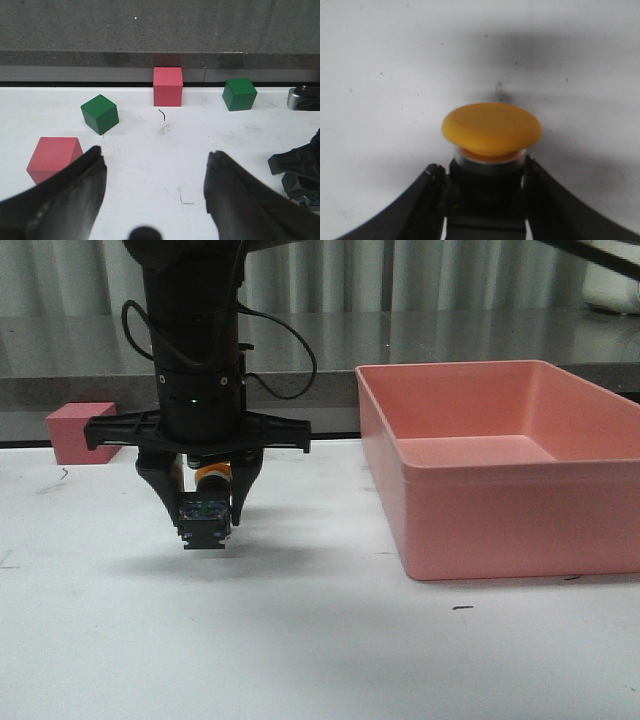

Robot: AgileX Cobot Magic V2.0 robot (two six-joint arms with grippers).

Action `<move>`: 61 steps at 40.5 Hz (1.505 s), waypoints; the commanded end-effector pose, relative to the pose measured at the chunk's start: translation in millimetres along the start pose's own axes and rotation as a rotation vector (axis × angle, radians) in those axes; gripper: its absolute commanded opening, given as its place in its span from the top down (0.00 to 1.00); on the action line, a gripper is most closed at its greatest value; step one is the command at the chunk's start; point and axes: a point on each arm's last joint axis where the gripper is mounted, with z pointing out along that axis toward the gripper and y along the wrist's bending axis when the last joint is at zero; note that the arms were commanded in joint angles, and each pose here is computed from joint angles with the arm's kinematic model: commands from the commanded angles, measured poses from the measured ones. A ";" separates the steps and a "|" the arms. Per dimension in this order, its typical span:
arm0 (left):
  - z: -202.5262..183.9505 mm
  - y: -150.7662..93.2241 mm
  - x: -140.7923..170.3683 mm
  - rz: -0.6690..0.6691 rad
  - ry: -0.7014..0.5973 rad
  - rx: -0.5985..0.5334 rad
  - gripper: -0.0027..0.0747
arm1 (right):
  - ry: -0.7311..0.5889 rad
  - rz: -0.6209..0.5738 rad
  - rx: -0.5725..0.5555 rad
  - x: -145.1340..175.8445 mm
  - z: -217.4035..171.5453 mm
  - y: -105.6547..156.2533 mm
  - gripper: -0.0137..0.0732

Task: Place and stand button with both arms
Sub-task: 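Lift the button out of the bin and carry it toward the left arm, then lower the button onto the table, open the right gripper, withdraw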

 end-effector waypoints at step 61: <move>-3.6 -0.6 -15.2 -0.007 -0.098 0.007 0.43 | -0.099 -0.012 -0.174 -5.9 -31.6 20.4 0.27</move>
